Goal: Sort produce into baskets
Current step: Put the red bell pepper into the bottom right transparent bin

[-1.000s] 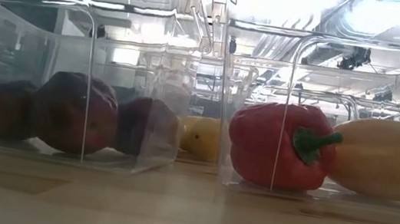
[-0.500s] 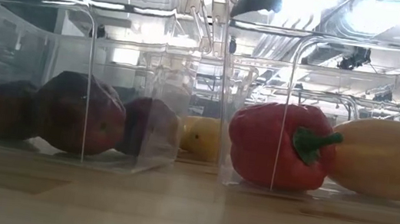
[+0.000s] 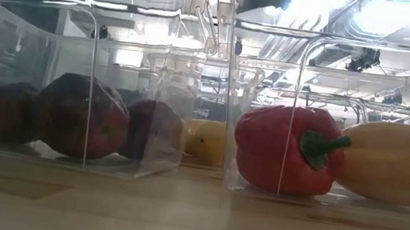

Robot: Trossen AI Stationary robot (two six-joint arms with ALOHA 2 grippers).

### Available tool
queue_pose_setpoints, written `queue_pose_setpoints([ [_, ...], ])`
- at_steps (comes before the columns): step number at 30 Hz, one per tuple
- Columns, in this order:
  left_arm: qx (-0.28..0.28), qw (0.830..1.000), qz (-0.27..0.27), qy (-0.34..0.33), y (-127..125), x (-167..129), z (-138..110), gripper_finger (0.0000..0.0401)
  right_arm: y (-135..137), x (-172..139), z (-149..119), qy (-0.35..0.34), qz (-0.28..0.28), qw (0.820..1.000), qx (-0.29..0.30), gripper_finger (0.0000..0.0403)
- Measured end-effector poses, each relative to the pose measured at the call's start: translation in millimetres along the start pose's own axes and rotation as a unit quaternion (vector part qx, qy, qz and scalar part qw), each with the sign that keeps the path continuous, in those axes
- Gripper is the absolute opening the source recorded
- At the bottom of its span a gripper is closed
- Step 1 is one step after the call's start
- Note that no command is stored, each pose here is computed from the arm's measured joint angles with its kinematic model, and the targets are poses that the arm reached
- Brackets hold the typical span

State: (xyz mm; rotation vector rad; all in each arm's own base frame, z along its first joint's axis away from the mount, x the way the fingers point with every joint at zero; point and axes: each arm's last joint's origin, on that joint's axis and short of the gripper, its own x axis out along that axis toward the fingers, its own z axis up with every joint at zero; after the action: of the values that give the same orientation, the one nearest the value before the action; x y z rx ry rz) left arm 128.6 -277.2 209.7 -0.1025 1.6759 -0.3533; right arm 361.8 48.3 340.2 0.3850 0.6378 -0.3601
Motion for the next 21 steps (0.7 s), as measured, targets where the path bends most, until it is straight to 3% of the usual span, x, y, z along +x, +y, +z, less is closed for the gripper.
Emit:
queue_pose_setpoints([
  [21, 0.003, 0.999, -0.002, 0.048, 32, 33, -4, 0.0394, 13, -6, -12, 0.014, 0.007, 1.0, -0.012, 0.0374],
])
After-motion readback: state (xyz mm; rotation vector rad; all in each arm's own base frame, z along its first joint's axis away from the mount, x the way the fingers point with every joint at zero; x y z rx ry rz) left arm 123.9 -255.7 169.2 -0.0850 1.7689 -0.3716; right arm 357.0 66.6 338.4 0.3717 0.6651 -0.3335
